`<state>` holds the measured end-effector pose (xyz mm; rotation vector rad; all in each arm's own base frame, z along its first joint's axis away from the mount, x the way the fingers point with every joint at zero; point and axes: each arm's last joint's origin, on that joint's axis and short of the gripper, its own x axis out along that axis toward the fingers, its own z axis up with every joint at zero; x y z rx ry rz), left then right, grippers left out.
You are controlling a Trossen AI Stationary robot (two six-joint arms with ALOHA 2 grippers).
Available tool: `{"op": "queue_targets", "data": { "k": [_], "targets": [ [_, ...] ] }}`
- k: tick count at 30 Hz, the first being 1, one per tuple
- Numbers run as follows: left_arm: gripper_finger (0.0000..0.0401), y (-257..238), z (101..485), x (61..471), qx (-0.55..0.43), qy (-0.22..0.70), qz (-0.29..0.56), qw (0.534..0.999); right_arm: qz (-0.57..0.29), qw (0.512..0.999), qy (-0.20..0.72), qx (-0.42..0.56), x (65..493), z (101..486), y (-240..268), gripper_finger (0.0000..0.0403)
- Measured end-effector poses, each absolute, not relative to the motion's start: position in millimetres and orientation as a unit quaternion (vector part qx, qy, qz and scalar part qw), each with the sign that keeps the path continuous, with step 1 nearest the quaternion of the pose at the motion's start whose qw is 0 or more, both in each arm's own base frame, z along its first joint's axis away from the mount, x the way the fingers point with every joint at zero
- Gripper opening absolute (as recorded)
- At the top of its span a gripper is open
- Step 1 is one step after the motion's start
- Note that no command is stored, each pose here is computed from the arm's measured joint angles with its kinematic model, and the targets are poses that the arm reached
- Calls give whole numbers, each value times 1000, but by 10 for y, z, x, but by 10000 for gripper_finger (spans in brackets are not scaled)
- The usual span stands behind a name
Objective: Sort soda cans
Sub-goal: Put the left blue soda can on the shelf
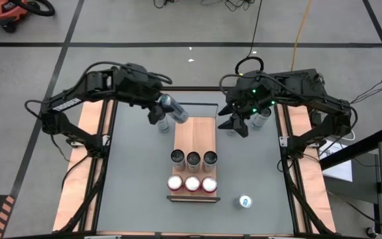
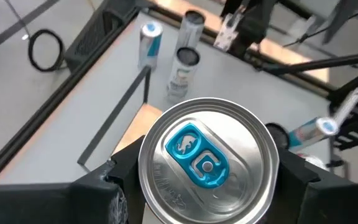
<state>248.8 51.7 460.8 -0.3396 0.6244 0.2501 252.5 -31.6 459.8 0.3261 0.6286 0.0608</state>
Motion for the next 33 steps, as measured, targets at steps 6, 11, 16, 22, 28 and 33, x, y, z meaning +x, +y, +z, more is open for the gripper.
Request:
{"op": "queue_targets", "data": {
  "k": [6, 11, 16, 22, 28, 33],
  "targets": [
    [224, 540, 4354, 2590, -144, 341, 120, 921, 24, 930, 328, 162, 2399, 4599, -316, 261],
    [224, 558, 4091, 2674, -140, 374, 119, 909, 23, 928, 330, 174, 2374, 4606, -305, 261],
    [224, 561, 3891, 2721, -158, 393, 127, 897, 23, 927, 330, 178, 2371, 4607, -298, 261],
    [224, 503, 3787, 2779, -155, 392, 122, 899, 15, 922, 331, 200, 2372, 4606, -300, 261],
    [224, 401, 3646, 2920, -129, 425, 110, 889, 9, 919, 331, 215, 2372, 4606, -299, 260],
    [224, 359, 3484, 3064, -107, 454, 106, 878, -6, 916, 330, 227, 2373, 4606, -303, 260]
  ]
}}
